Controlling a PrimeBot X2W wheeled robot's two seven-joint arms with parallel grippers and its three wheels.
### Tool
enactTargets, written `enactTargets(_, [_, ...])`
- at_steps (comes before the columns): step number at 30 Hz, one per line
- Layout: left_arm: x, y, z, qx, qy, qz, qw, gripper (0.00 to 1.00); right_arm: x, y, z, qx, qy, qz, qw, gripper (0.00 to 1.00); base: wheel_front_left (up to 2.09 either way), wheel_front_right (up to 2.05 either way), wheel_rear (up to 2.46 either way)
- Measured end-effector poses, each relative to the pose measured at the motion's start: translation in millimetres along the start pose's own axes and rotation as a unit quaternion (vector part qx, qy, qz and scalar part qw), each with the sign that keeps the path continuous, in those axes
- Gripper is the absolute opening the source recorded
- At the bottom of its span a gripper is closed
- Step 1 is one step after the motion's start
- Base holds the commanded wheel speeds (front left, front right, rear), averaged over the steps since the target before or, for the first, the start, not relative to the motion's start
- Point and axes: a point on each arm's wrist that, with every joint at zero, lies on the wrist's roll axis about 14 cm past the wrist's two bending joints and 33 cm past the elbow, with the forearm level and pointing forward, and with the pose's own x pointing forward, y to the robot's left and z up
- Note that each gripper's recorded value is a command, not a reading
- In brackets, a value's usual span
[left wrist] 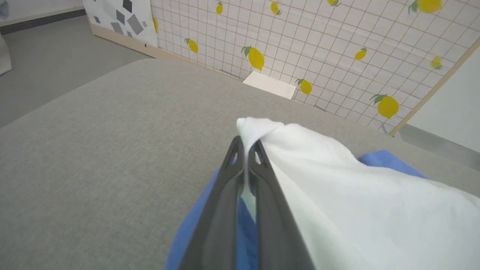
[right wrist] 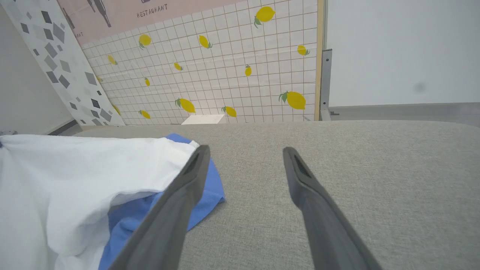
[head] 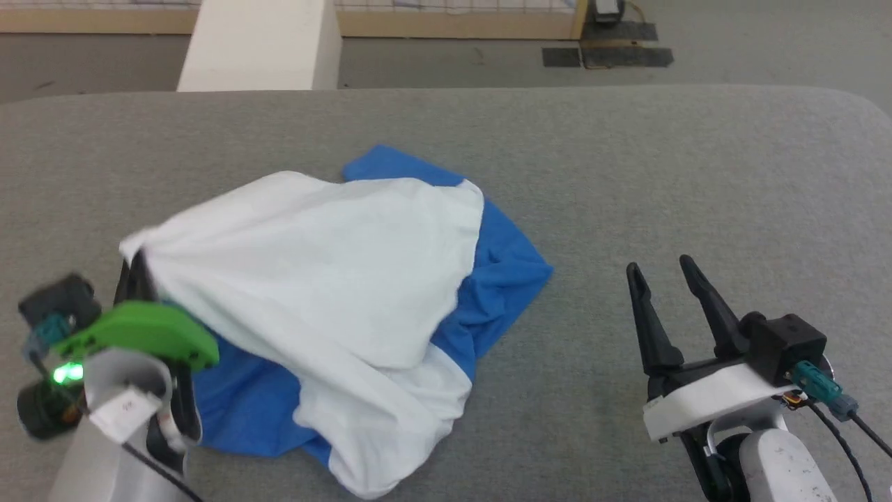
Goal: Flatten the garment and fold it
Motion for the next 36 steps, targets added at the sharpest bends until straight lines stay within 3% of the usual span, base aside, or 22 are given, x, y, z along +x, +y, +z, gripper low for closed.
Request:
enactTargets(5, [-38.4,45.1,-36.2,0.006,0.060,0.069,0.996,0.00,2.8,18.0,-6.7,-0.001,0.021,0.026,0.999,1.00,0.00,0.00,0.00])
enactTargets(7, [-50.1,39.4,-48.5,-0.010,0.080,0.058,0.995,1.00,4.6,24.5,-11.9,-0.004,0.038,0.036,0.999,1.00,0.00,0.00,0.00])
enactTargets(12, [-65.3,14.7,-37.0,-0.049,0.025,0.012,0.998,1.00,13.3,36.4,-30.4,-0.018,0.100,0.055,0.993,1.00,0.00,0.00,0.00])
enactTargets(18, [-73.2,18.7,-6.8,-0.033,-0.052,0.013,0.998,1.00,41.2,43.0,-56.2,-0.032,0.188,0.065,0.979,1.00,0.00,0.00,0.00])
enactTargets(24, [-77.0,21.2,22.2,-0.020,-0.109,0.019,0.994,1.00,60.3,47.8,-101.0,-0.050,0.312,0.071,0.946,1.00,0.00,0.00,0.00])
enactTargets(29, [-78.3,34.2,16.9,-0.002,-0.103,0.032,0.994,1.00,59.8,59.3,-135.2,-0.067,0.408,0.089,0.906,1.00,0.00,0.00,0.00])
enactTargets(30, [-78.6,36.8,15.9,-0.002,-0.101,0.035,0.994,1.00,61.0,61.4,-137.9,-0.071,0.421,0.092,0.900,0.80,0.00,0.00,0.00])
enactTargets(31, [-78.8,38.6,14.6,-0.003,-0.099,0.037,0.994,1.00,63.1,63.2,-138.2,-0.074,0.425,0.095,0.897,0.35,0.00,0.00,0.00])
enactTargets(32, [-79.0,40.4,13.1,-0.005,-0.097,0.040,0.994,1.00,65.6,66.1,-137.7,-0.076,0.425,0.100,0.896,0.00,0.00,0.00,0.00])
enactTargets(36, [-78.5,41.7,10.5,-0.008,-0.093,0.044,0.995,1.00,74.0,70.7,-126.1,-0.061,0.392,0.103,0.912,0.00,0.00,0.00,0.00])
